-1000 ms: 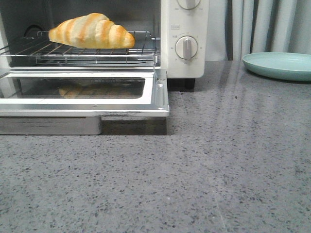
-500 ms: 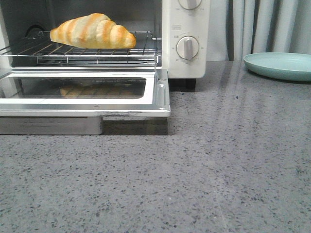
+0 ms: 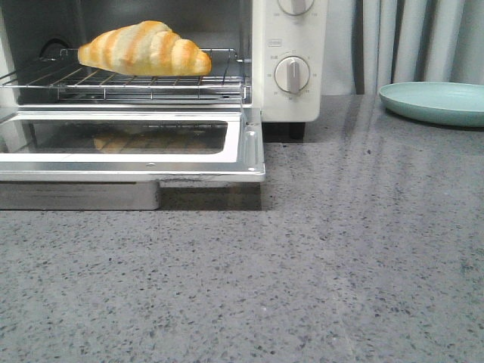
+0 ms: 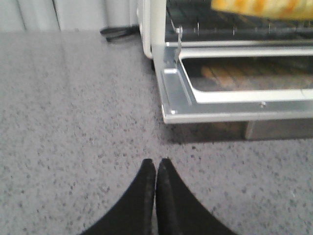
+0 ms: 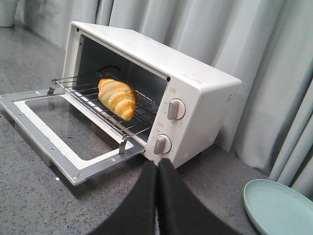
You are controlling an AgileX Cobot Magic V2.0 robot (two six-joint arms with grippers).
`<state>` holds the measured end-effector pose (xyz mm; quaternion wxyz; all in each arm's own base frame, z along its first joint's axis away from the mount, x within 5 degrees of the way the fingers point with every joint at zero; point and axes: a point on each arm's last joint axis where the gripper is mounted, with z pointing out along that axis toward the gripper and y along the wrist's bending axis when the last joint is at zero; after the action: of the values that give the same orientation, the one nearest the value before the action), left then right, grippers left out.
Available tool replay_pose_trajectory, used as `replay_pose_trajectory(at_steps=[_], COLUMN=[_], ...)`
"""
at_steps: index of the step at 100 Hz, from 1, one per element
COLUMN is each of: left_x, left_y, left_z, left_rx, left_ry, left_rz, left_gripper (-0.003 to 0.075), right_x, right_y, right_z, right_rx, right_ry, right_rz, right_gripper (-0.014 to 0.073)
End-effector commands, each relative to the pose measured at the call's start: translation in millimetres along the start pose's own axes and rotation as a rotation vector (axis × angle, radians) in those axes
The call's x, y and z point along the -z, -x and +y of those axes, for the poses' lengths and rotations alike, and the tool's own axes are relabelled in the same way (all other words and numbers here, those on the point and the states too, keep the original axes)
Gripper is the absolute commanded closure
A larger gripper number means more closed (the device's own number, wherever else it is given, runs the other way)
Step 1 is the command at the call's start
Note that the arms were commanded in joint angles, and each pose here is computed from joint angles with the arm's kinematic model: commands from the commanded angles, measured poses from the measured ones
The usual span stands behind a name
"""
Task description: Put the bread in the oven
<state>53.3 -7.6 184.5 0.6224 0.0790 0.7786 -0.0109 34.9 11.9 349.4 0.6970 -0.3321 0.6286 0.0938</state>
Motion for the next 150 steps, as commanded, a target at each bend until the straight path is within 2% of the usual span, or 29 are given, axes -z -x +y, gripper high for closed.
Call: replay_pose_trajectory(at_steps=[1,101,114,127,141,150], left_x=[-0.1,-0.1,-0.1,-0.1,-0.1,-0.1], left_y=[-3.3,-3.3,-3.3,-3.3,-3.3,-3.3], left_z=[0.2,0.6,0.6,0.6,0.6,0.6], left_rx=[0.020,0.024,0.024,0.024,0.024,0.024], left_ry=[0.010,0.018,0.018,0.018,0.018,0.018], left_rz=[-0.038,-0.038,-0.038,-0.038,-0.038,-0.038], left_gripper=[0.0741,0.0741,0.0741,0.0741,0.0741,0.0741], right_x=[0.6,0.3,-2.6,-7.7,-19.8,-28.2], right_y=[12.7,11.4,1.9,-12.7,-48.2,-79.3], right_z=[-3.4,-3.6,-1.9,2.2,9.5,14.9], right_rx=[0.014,0.022,0.019,-0.065,-0.168,-0.227], right_ry=[-0.019,-0.023,-0.057,-0.135,-0.251,-0.329], right_rz=[-0.081,-0.070,-0.008,0.066,0.148,0.146], right_gripper=[0.0664,0.0664,0.0664,0.0664,0.0664,0.0664])
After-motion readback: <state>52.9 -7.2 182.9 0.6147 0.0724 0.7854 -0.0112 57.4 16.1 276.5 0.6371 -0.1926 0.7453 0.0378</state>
